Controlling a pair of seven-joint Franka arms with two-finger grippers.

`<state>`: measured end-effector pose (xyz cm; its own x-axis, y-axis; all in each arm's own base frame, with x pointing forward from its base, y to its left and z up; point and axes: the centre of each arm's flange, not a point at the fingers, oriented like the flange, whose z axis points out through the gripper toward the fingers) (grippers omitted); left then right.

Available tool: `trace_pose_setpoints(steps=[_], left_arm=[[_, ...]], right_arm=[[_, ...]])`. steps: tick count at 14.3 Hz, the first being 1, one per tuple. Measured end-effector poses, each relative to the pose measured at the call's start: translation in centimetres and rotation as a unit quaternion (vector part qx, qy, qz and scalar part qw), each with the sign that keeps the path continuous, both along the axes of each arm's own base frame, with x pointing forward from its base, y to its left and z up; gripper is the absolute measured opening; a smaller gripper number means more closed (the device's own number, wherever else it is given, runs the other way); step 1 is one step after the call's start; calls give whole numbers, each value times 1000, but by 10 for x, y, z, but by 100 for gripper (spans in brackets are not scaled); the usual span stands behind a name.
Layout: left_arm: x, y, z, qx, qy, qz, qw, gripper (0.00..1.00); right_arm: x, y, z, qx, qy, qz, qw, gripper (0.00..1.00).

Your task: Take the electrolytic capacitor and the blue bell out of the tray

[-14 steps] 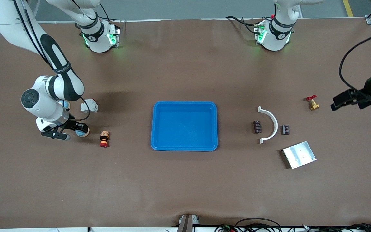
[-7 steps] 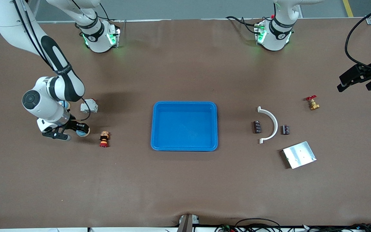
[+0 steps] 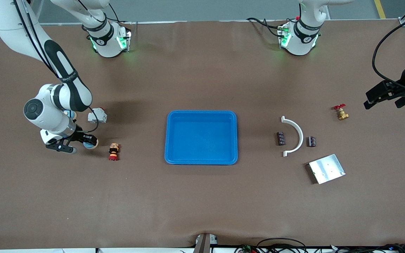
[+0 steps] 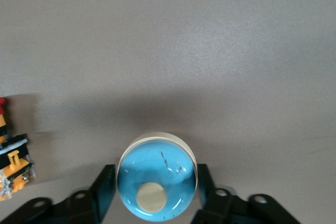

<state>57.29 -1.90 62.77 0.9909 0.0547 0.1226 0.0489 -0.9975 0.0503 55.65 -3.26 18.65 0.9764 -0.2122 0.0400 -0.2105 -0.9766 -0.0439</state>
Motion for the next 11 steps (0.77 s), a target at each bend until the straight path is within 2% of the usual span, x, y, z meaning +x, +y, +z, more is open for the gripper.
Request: trace_pose_setpoints(steps=[2,3,6,9,11], left_arm=[[2,0,2,0,-2,0,1000,100],[2,0,2,0,-2,0,1000,100],[2,1,-1,0,4,1,1000,100],[1,2,-6,0,17,2,1000,100],[2,3,-7,0,19,2,1000,100]], right_arm=[[0,0,-1,1,1,-1,1000,98],[1,0,0,1,-1,-1,1000,100],[11,0,14,2,-2,0,1000,100],[28,3,54,6,20,11,1000,100],[38,9,90,6,24,33,999,100]])
